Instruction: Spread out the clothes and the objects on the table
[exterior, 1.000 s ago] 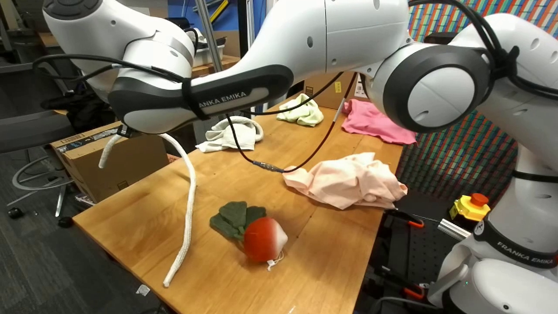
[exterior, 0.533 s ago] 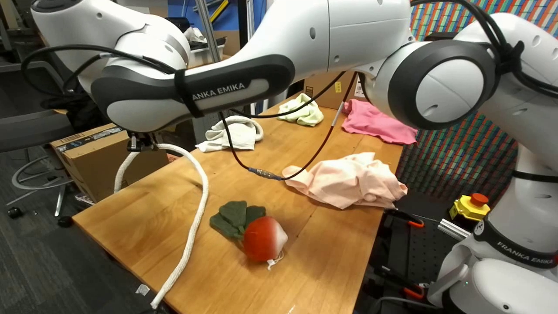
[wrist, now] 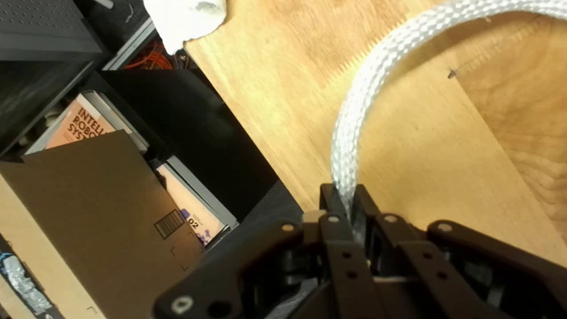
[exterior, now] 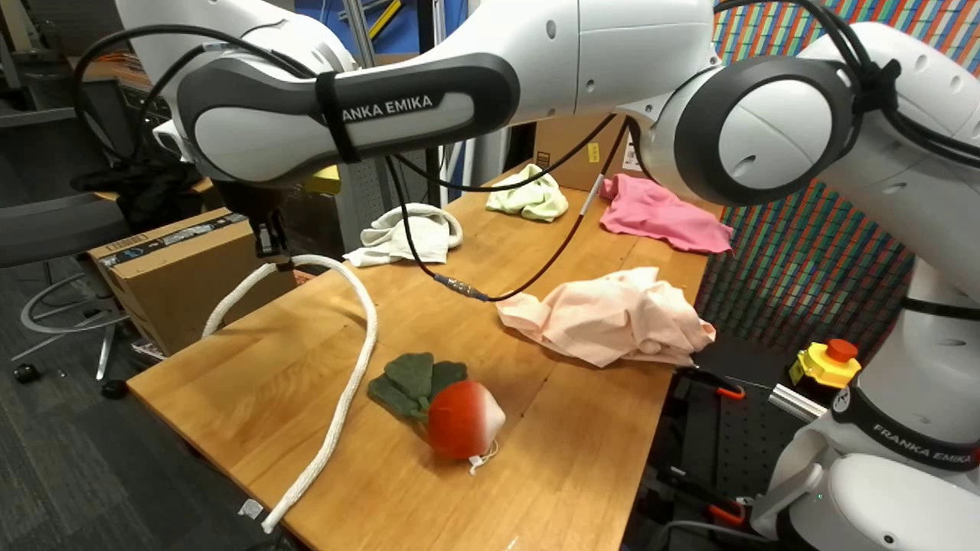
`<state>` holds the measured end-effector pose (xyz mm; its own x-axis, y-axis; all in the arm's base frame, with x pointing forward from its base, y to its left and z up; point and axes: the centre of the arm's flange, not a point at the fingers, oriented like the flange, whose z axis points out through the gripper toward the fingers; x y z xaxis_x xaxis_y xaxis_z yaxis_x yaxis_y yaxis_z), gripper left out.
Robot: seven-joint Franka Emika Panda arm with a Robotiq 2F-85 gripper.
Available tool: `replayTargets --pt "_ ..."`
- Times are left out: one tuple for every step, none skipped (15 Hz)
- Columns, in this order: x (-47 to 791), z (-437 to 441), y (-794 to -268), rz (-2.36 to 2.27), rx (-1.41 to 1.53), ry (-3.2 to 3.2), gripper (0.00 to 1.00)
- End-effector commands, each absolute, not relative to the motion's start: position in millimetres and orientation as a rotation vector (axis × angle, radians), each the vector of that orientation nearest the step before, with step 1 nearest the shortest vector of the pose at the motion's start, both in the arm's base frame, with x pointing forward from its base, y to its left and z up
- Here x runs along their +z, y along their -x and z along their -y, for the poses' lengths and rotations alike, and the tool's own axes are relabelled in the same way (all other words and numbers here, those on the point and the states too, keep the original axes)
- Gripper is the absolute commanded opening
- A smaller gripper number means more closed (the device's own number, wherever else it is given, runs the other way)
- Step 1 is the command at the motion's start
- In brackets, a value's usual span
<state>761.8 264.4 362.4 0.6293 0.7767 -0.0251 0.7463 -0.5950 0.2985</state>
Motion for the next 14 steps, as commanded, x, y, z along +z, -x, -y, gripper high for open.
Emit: replayTargets --pt "375.1 -263.8 -788.3 -1.423 0.142 -2.582 0.09" --pt "373.3 -263.0 -790.0 -1.459 0.141 -2.586 0.09" --pt "371.4 -263.0 -792.1 -1.461 0.155 -2.604 0.09" --pt "371.7 -263.7 -793.9 -1.442 0.165 -2.630 0.09" --pt "370.3 -264.9 -795.6 -1.396 0.180 -2.657 0.09" --pt "369.8 -266.5 -797.4 -1.313 0.217 -2.680 0.09" --pt "370.9 -268.2 -798.9 -1.241 0.256 -2.694 0.09" --pt "373.4 -270.7 -799.6 -1.162 0.299 -2.711 0.09" --pt "377.3 -275.5 -800.7 -1.108 0.340 -2.715 0.09" --pt "382.3 -280.1 -802.1 -1.053 0.386 -2.728 0.08" --pt "386.8 -285.2 -802.6 -0.995 0.430 -2.748 0.08" --pt "393.9 -289.6 -803.6 -0.939 0.474 -2.764 0.08" --pt "398.7 -293.4 -802.9 -0.879 0.510 -2.790 0.08" --pt "403.5 -296.9 -802.5 -0.822 0.551 -2.806 0.08"
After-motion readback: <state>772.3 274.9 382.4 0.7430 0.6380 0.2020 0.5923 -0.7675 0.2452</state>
